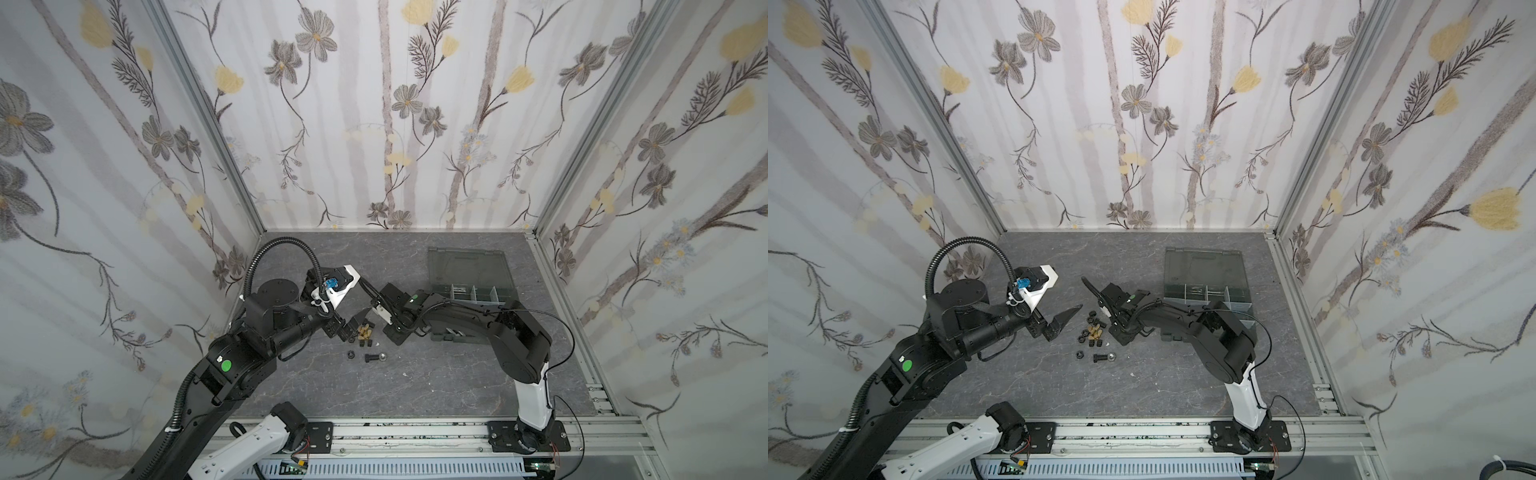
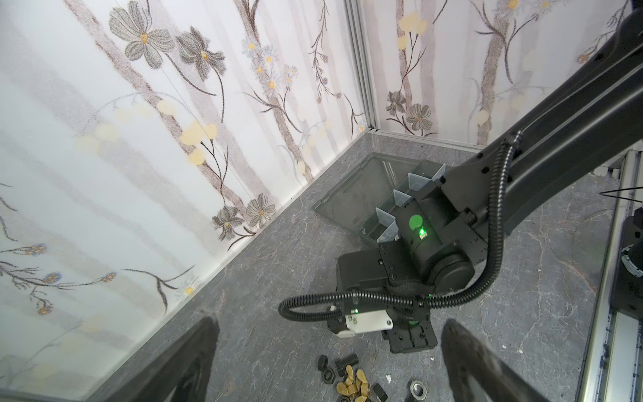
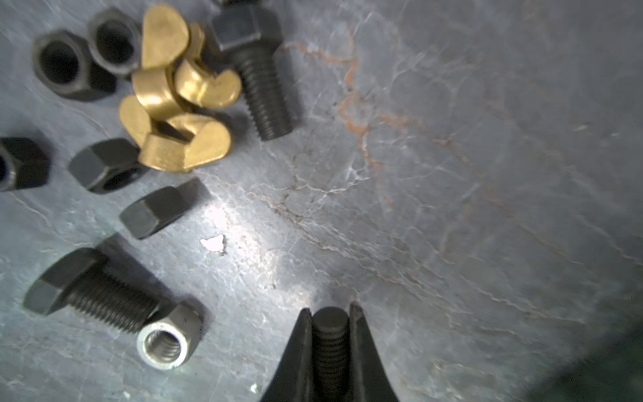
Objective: Sort the screws and nuts into containers
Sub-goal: Pick up the screw from the center of the table, then place the screw into the container.
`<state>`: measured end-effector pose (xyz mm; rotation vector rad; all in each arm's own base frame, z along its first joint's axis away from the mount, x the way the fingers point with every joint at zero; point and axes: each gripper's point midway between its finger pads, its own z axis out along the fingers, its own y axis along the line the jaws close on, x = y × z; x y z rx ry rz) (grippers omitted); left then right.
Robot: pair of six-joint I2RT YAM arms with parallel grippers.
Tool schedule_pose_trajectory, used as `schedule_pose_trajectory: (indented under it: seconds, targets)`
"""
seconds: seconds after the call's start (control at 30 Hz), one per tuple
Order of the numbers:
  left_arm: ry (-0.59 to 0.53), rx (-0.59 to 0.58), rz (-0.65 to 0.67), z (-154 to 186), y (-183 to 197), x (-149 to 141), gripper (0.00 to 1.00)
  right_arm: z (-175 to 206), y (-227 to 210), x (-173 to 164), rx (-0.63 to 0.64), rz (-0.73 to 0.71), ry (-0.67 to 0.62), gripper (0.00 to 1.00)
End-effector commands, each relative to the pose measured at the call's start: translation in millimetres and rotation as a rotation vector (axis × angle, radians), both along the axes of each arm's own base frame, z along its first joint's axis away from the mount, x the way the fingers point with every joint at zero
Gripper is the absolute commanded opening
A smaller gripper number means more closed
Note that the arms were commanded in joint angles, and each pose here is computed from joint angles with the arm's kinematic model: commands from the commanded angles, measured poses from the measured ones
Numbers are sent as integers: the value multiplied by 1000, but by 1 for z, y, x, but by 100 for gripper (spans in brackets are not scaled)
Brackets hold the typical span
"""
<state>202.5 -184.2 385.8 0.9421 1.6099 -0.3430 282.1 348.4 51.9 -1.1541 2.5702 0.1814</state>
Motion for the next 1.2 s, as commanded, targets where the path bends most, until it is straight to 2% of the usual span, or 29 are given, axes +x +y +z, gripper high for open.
schedule_pose_trajectory:
  seconds: [0.0, 0.23, 0.37, 0.43, 0.73, 0.9, 1.17]
  targets:
    - [-24, -7, 1, 8, 0, 1, 100, 23, -13, 13, 21, -46, -35, 9]
    - [-9, 4, -1, 9, -7, 9, 100, 71, -76, 41, 75, -217, -99, 9]
    - [-2, 0, 7, 15, -9, 13, 100, 90, -127, 46, 96, -360, -104, 9]
    - [-20, -19, 12, 29, -8, 13, 100, 99, -153, 44, 122, -439, -112, 9]
    - [14, -8, 30, 26, -17, 28, 100, 92, -260, 23, 115, -783, -135, 12]
    - [26, 2, 27, 24, -24, 36, 100, 85, -285, 17, 103, -880, -144, 12]
    - [23, 15, 20, 24, -28, 39, 100, 58, -298, 9, 129, -1007, -60, 12]
